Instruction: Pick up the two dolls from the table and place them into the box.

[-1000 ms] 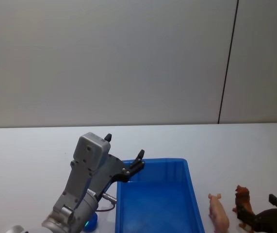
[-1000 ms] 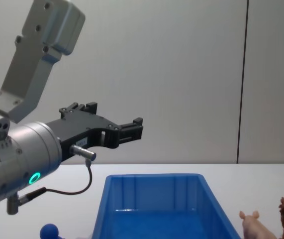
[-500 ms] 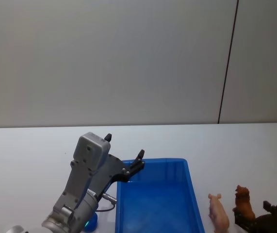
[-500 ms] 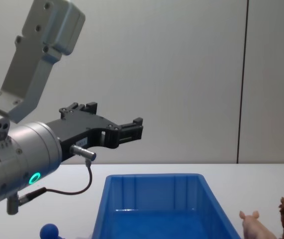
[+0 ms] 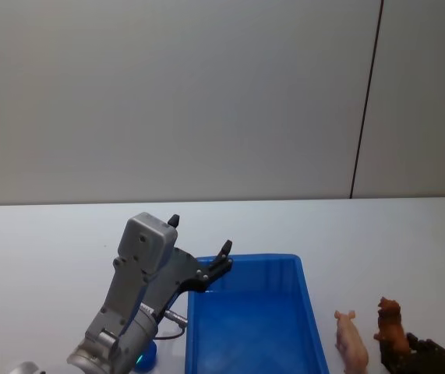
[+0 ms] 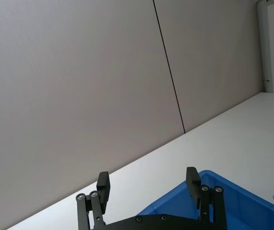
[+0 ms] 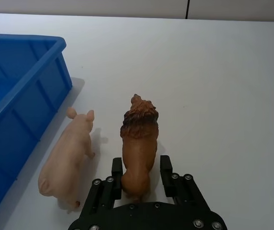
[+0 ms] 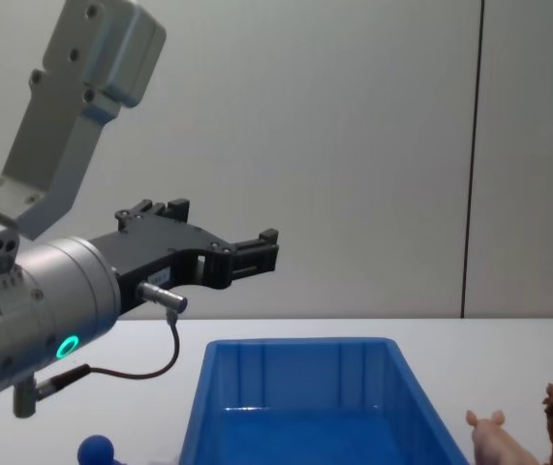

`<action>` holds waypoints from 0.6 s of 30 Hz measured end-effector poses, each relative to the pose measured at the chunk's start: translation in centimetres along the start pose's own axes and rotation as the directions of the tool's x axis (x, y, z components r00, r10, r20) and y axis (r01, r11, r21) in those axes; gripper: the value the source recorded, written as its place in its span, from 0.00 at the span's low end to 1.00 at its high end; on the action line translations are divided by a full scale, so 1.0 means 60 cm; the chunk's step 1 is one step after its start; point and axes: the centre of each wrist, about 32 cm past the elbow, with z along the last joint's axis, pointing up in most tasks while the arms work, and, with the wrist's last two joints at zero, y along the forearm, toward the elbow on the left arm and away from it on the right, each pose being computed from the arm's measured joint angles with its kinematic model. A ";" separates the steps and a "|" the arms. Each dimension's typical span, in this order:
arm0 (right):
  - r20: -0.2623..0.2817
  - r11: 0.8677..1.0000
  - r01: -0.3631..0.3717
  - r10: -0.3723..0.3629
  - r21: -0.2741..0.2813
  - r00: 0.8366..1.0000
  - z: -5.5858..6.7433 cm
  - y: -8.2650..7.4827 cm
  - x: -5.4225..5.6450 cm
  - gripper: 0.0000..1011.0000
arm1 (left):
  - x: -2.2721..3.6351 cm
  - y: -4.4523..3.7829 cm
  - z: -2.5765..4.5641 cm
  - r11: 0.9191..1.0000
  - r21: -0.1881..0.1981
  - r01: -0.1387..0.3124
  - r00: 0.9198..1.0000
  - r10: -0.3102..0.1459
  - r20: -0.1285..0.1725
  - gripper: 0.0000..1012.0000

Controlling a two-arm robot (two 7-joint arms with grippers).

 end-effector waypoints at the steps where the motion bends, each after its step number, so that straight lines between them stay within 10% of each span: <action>1: 0.000 1.000 -0.001 0.001 -0.001 1.000 0.000 0.000 0.000 0.48 | 0.0000 0.000 0.000 1.000 0.000 0.000 1.000 0.000 0.000 0.99; 8: -0.001 1.000 -0.011 0.011 0.007 1.000 0.002 0.004 -0.002 0.30 | 0.0000 0.000 0.000 1.000 0.000 0.000 1.000 0.000 0.000 0.99; 18: 0.023 0.996 -0.026 0.024 0.084 0.999 0.026 -0.004 -0.010 0.30 | 0.0000 0.000 0.000 1.000 0.000 0.000 1.000 0.000 0.000 0.99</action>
